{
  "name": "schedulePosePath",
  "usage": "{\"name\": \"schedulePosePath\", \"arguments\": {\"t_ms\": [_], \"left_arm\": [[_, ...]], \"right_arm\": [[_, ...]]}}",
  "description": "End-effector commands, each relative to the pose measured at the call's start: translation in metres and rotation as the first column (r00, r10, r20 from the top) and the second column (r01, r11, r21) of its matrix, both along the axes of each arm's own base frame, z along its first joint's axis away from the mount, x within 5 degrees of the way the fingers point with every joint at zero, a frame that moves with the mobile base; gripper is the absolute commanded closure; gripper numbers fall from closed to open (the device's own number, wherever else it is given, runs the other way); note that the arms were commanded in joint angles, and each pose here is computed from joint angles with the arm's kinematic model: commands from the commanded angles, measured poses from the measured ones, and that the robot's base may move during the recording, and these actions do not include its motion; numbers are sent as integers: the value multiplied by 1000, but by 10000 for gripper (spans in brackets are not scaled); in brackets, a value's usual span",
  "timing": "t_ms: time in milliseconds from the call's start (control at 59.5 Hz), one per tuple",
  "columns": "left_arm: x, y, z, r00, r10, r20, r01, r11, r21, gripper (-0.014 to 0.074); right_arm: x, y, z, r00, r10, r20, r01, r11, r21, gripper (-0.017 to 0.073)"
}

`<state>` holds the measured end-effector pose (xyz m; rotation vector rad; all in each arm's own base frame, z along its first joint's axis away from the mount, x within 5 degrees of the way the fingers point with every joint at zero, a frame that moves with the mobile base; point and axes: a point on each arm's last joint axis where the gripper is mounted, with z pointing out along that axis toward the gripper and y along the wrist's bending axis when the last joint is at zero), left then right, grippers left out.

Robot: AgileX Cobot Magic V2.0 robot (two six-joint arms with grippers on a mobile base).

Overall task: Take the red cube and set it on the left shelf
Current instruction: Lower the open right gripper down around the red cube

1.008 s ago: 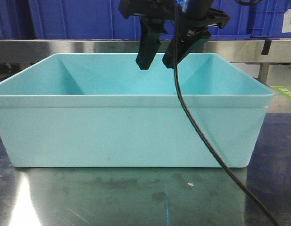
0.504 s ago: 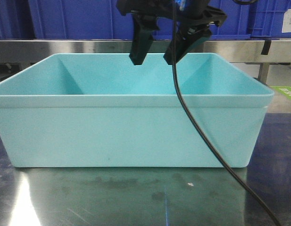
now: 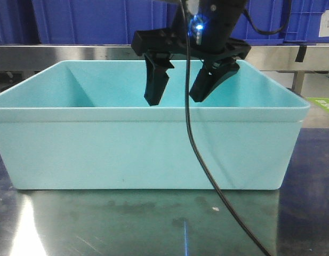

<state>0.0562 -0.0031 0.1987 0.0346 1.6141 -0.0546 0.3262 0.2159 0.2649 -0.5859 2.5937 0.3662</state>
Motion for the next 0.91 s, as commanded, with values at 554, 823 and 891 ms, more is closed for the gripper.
{"name": "schedulePosePath", "arguments": {"t_ms": [554,823,891], "left_arm": [[0,0,1,997,-6,79,6,1000,-9,492],[0,0,1,997,-6,79,6,1000,-9,492],[0,0,1,997,-6,79,6,1000,-9,492]], "right_arm": [[8,-7,17,999,-35,35,33,998,53,-42],[9,-3,7,999,-35,0,35,998,51,-42],[10,-3,5,999,-36,-5,36,998,51,-42]]}}
